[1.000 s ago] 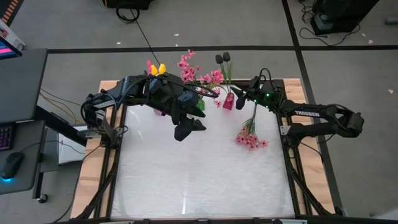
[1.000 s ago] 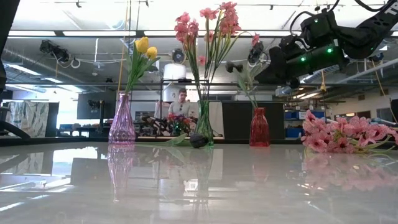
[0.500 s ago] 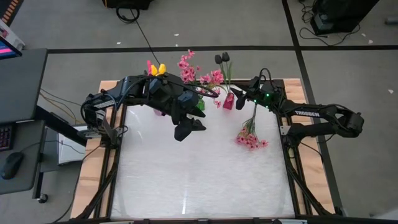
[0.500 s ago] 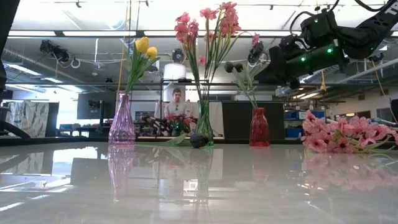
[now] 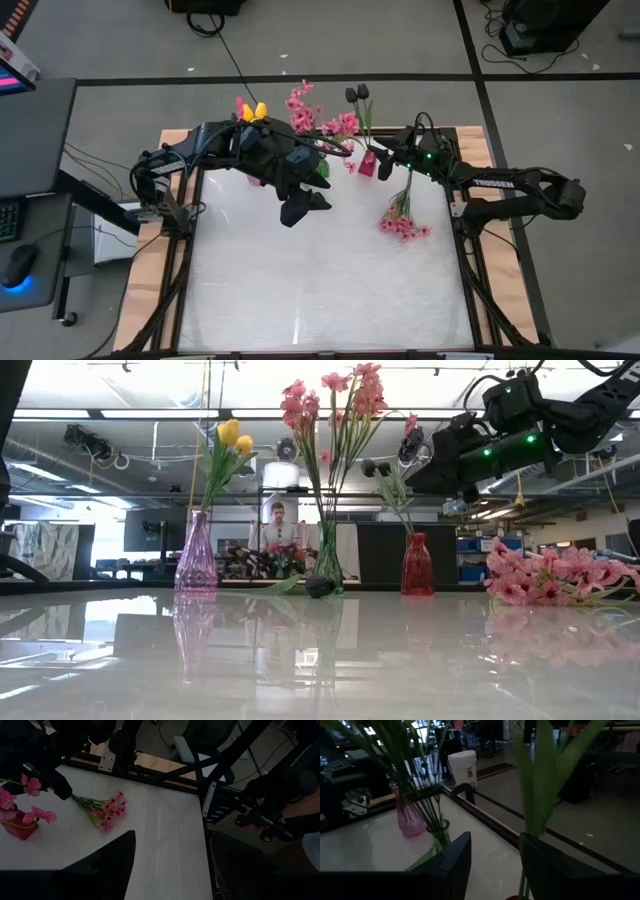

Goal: Sort flowers into vase by color
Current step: Put the black flower into the red vase

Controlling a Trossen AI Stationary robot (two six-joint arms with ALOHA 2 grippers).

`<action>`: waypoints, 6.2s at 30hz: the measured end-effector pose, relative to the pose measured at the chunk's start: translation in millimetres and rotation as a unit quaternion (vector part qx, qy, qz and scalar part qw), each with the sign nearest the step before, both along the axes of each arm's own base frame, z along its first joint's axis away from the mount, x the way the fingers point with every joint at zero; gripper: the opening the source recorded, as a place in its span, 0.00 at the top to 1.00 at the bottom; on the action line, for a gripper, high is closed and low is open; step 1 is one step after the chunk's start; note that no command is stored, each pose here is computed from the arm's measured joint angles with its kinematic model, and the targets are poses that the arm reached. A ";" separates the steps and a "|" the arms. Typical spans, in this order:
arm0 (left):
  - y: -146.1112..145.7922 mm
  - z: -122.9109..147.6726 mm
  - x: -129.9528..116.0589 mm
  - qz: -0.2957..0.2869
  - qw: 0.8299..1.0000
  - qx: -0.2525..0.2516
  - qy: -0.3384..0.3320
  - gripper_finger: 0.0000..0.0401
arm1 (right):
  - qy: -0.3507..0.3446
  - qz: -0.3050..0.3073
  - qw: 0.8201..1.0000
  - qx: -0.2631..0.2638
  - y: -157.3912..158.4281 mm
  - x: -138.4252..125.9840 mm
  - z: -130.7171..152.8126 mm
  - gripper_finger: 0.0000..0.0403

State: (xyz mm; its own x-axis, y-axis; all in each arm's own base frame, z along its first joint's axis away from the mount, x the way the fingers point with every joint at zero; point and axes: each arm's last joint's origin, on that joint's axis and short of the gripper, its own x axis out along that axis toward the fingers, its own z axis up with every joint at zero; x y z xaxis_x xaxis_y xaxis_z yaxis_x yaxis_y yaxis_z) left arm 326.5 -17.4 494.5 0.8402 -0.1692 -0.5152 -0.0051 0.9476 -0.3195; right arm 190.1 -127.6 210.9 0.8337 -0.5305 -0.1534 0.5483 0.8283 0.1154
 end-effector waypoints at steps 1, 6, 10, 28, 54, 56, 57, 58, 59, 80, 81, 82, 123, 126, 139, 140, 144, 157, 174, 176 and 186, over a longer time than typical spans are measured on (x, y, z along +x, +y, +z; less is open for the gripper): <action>0.0 0.0 -0.1 0.000 1.000 0.000 0.000 0.33 | 0.000 0.002 1.000 0.000 0.9 0.6 0.0 0.57; 0.0 0.0 0.0 0.000 1.000 0.000 0.000 0.33 | -0.005 0.016 1.000 0.009 6.5 4.2 0.1 0.57; 0.0 0.0 -0.1 0.000 1.000 0.000 0.000 0.33 | -0.007 0.032 0.999 0.011 13.0 8.1 0.1 0.57; 0.0 0.0 -0.1 0.000 1.000 0.000 0.000 0.33 | -0.031 0.200 0.976 0.084 86.1 35.1 0.1 0.57; -0.2 8.4 4.7 0.001 0.999 -0.003 -0.050 0.33 | -0.086 0.303 0.882 0.351 193.2 29.8 4.3 0.57; -0.2 11.8 6.1 0.001 0.998 -0.006 -0.069 0.33 | -0.099 0.292 0.880 0.361 197.6 28.5 5.5 0.57; -0.3 13.4 6.8 0.001 0.997 -0.006 -0.078 0.33 | -0.106 0.286 0.879 0.366 199.6 27.8 6.2 0.57; -0.3 15.5 7.7 0.003 0.996 -0.009 -0.089 0.33 | -0.113 0.279 0.879 0.371 201.4 27.1 6.8 0.57; -0.3 17.1 8.2 0.003 0.995 -0.010 -0.097 0.33 | -0.118 0.272 0.878 0.376 203.3 26.3 7.2 0.57; -1.6 34.0 12.5 0.008 0.981 -0.086 -0.173 0.33 | -0.158 0.209 0.893 0.365 222.0 16.3 9.4 0.57; -2.3 34.4 12.5 0.007 0.981 -0.089 -0.174 0.33 | -0.156 0.211 0.896 0.359 221.9 16.4 9.3 0.57; -2.8 34.6 12.5 0.007 0.980 -0.093 -0.174 0.33 | -0.154 0.212 0.897 0.355 221.9 16.4 9.3 0.57; -85.8 -182.9 82.9 -0.050 0.865 0.314 0.388 0.33 | -0.010 0.431 0.847 0.310 232.6 13.5 -0.5 0.57; -79.2 -184.7 86.3 -0.040 0.865 0.315 0.389 0.33 | 0.036 0.465 0.825 0.320 234.7 11.0 -6.3 0.57; -47.9 -186.4 92.9 -0.007 0.864 0.302 0.404 0.33 | 0.114 0.570 0.716 0.386 241.8 3.0 -9.5 0.57; -46.6 -186.4 93.1 -0.006 0.864 0.301 0.404 0.33 | 0.111 0.565 0.716 0.394 241.8 3.3 -8.8 0.57; -43.2 -186.4 93.6 -0.003 0.863 0.300 0.406 0.33 | 0.100 0.548 0.724 0.406 241.1 4.7 -7.5 0.57; -31.6 -186.3 94.8 -0.013 0.858 0.307 0.411 0.33 | 0.001 0.321 0.909 0.267 222.4 15.6 -9.3 0.57; -6.4 -185.6 101.3 -0.018 0.860 0.317 0.400 0.33 | -0.013 0.291 0.921 0.258 217.2 17.8 -8.4 0.57; -6.2 -185.6 101.5 -0.024 0.859 0.321 0.399 0.33 | -0.013 0.291 0.921 0.258 217.2 17.8 -8.3 0.57; -4.8 -185.4 103.2 -0.024 0.864 0.314 0.393 0.33 | -0.013 0.292 0.921 0.258 217.2 17.8 -8.3 0.57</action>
